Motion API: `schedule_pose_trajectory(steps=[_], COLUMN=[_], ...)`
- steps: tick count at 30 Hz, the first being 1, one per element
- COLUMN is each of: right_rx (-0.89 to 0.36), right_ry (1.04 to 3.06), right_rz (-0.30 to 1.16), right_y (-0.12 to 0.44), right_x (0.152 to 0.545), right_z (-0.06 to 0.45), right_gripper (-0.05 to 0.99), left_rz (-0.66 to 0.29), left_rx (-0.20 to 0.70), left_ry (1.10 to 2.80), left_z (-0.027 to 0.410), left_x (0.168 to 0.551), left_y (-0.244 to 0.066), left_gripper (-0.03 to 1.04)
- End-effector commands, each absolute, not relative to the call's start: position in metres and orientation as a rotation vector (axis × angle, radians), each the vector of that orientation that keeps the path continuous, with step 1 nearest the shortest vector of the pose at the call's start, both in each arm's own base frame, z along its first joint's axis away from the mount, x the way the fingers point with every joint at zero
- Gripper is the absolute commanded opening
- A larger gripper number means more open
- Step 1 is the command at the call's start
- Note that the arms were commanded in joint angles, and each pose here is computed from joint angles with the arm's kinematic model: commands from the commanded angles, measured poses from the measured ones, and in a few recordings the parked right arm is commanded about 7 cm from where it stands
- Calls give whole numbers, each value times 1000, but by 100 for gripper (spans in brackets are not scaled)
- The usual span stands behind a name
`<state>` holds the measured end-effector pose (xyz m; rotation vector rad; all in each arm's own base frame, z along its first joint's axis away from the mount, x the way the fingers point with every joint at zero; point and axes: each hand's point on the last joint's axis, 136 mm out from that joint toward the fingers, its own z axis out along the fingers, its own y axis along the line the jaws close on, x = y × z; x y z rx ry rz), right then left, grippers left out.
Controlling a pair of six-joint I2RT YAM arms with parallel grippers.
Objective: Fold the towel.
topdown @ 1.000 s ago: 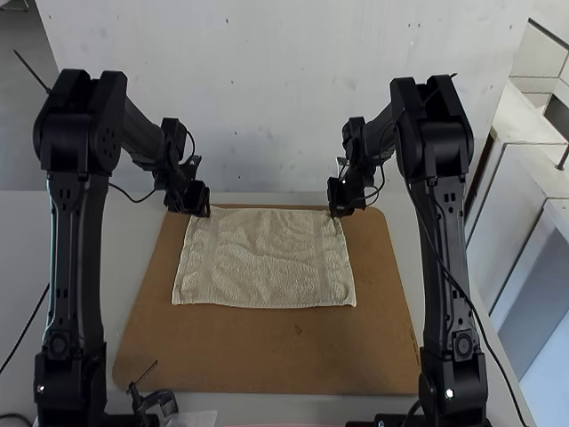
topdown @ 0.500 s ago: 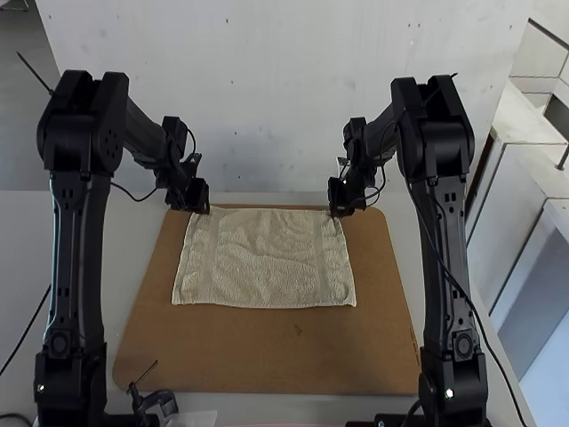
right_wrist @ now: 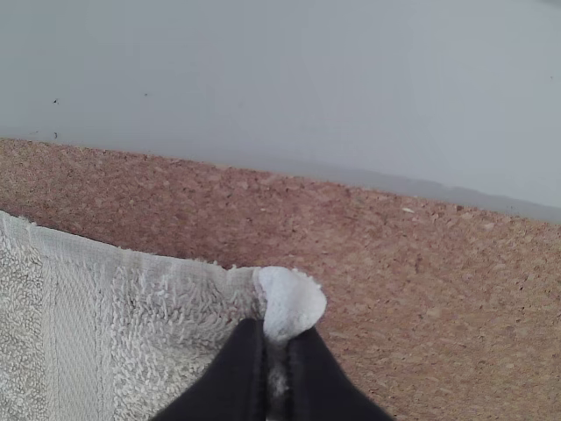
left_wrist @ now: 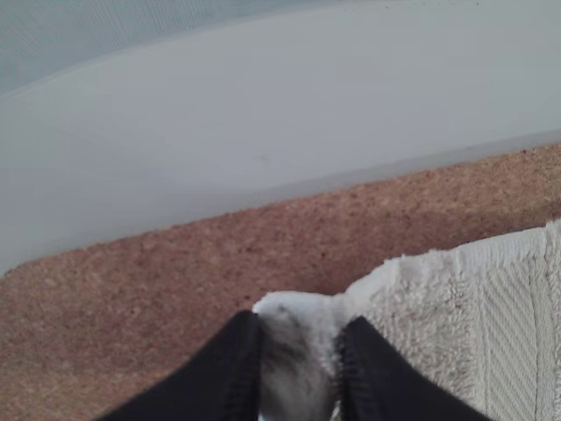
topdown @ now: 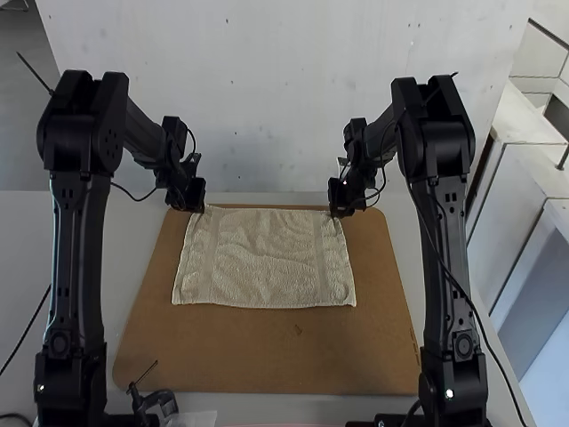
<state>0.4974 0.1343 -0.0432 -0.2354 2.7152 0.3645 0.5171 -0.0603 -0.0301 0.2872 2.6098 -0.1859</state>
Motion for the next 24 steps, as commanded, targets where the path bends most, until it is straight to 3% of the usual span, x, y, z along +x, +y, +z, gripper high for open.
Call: schedule_pose_trajectory(steps=[1,4,24], right_rx=[-248,-246,-227], right_ry=[2755,2755,2668], right_rz=[392,392,393], right_y=[136,136,133], right_x=[483,483,496], right_z=[-59,-60,-31], right_gripper=[2,2,2], left_rz=[-193,-190,-204], left_rx=[278,278,279], left_ry=[2613,2604,2609], left_z=[-38,-38,-38], left_x=[521,523,512], left_y=[-59,-58,-60], left_gripper=[12,2,2])
